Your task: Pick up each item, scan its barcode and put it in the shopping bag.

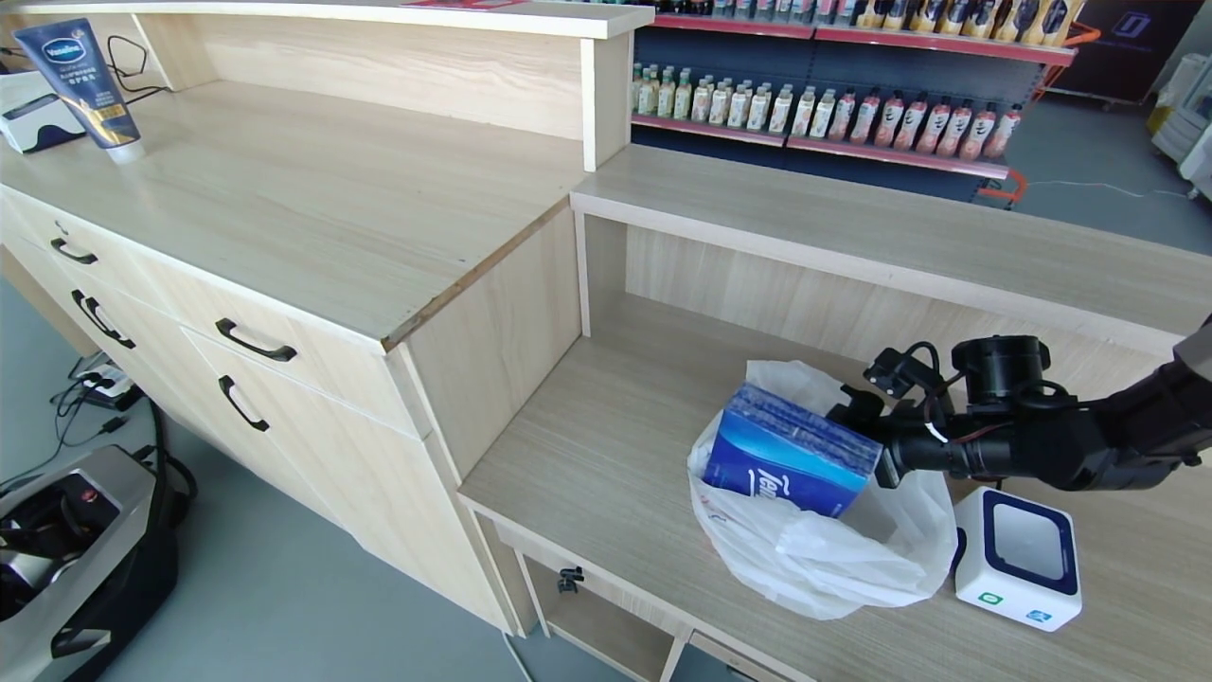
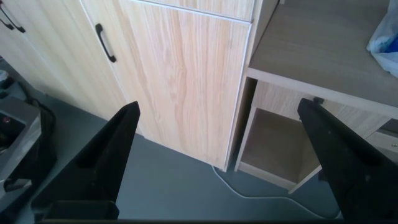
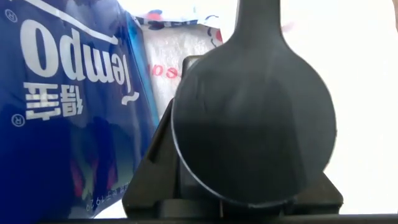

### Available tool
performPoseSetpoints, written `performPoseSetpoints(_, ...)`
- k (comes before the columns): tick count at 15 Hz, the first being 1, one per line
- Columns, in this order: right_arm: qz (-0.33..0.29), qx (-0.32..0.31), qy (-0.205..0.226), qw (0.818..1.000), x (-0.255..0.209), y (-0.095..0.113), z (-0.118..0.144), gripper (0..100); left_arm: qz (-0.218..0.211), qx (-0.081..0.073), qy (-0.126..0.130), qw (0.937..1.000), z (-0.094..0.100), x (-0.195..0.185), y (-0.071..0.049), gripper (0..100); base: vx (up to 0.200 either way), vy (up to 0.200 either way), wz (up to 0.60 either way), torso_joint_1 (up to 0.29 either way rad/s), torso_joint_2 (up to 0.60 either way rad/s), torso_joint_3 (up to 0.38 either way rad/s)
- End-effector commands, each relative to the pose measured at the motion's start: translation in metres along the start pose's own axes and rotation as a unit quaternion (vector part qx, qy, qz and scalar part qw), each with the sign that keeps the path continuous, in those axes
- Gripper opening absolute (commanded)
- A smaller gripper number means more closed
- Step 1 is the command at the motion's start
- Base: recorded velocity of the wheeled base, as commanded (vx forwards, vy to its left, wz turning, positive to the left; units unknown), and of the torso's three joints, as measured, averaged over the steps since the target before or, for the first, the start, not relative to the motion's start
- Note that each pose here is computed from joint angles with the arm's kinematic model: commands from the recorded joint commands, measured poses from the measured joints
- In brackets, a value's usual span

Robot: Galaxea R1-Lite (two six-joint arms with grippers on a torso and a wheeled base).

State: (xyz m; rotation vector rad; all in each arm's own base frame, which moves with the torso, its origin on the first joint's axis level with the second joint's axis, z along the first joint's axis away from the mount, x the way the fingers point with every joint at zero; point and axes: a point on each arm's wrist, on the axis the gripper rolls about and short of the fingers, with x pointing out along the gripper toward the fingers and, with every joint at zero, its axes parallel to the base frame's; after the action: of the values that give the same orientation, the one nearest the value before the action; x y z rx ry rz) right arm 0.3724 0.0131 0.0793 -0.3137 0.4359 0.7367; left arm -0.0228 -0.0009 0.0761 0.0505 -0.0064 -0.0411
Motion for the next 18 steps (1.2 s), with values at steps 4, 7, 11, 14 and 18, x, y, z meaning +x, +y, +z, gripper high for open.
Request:
performPoseSetpoints(4,0.003,-0.006,-0.001,1.0,-0.001,-0.001,-0.002,0,0.0,0.0,0.0,1.0,0.0,0.0,0.0,100,0.0,0.0,0.0,0.0,0.0,0.0)
performPoseSetpoints(7,0.002,-0.01,0.003,1.0,-0.001,-0.002,-0.005,0,0.0,0.0,0.0,1.0,0.0,0.0,0.0,100,0.0,0.0,0.0,0.0,0.0,0.0)
performPoseSetpoints(11,0.001,-0.018,0.004,1.0,-0.001,-0.003,-0.006,0,0.001,0.0,0.0,1.0,0.0,0.0,0.0,100,0.0,0.0,0.0,0.0,0.0,0.0)
performPoseSetpoints(14,0.005,-0.023,0.005,1.0,-0.002,-0.004,-0.01,0,0.0,0.0,0.0,1.0,0.0,0.0,0.0,100,0.0,0.0,0.0,0.0,0.0,0.0)
performPoseSetpoints(18,0.011,-0.043,0.004,0.999,-0.003,-0.007,-0.015,0,0.0,0.0,0.0,1.0,0.0,0.0,0.0,100,0.0,0.0,0.0,0.0,0.0,0.0)
